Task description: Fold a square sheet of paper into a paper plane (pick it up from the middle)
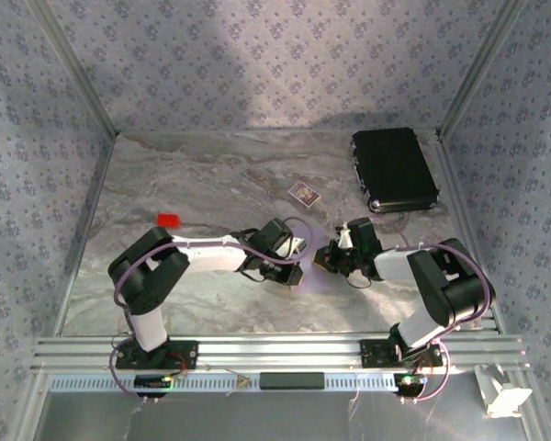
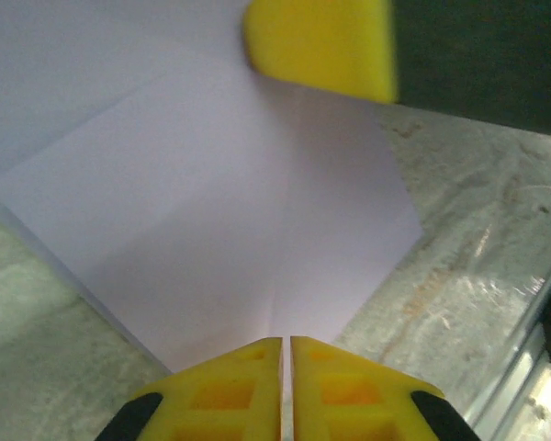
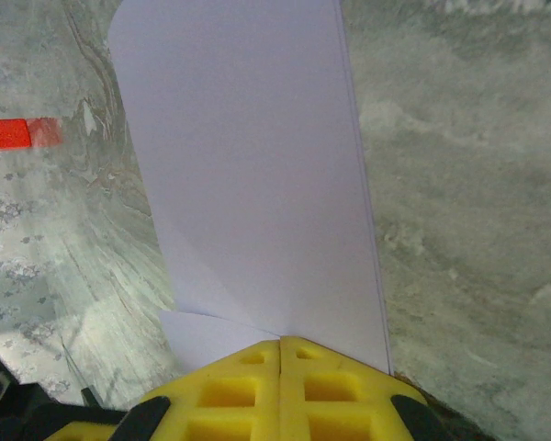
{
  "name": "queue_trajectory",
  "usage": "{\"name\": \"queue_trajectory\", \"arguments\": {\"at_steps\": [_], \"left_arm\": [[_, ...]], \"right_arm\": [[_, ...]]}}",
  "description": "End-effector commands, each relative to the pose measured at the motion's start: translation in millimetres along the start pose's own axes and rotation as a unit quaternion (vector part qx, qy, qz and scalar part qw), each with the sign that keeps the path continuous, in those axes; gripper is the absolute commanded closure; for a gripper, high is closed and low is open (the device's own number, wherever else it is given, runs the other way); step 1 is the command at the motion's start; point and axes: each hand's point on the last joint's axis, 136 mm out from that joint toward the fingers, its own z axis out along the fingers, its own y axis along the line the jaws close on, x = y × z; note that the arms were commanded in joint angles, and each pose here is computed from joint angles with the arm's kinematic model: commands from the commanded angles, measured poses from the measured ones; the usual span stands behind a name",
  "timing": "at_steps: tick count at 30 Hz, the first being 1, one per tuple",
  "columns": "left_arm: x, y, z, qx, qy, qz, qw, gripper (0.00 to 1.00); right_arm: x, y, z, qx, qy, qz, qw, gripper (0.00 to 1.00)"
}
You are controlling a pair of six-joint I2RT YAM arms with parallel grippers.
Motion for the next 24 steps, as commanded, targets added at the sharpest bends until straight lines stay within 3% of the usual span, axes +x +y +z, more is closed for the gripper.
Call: {"name": "queue_trajectory", "arguments": {"at_steps": [1, 9, 13, 21, 24], "left_arm": [[7, 16, 6, -0.025, 0.016, -0.022, 0.999, 0.91], [18, 28, 15, -0.035, 0.027, -0.04, 0.998, 0.96], [20, 30, 15, -0.034, 0.027, -0.045, 0.998, 0.98], [18, 32, 14, -0.044, 0.021, -0.045, 0.998, 1.0], [21, 33, 15, -0.043, 0.025, -0.043, 0.998, 1.0]], "right_arm": [[5, -30, 0, 0.058, 0.001, 0.028, 0.998, 1.0], [-6, 5, -10, 0.006, -0.02, 0.013, 1.0, 1.0], [6, 20, -9, 0.007, -0.002, -0.011, 1.0, 1.0], [47, -3, 11, 0.049, 0.051, -0.011, 0.997, 1.0], [41, -15, 10, 0.064, 0.038, -0.004, 0.997, 1.0]]}}
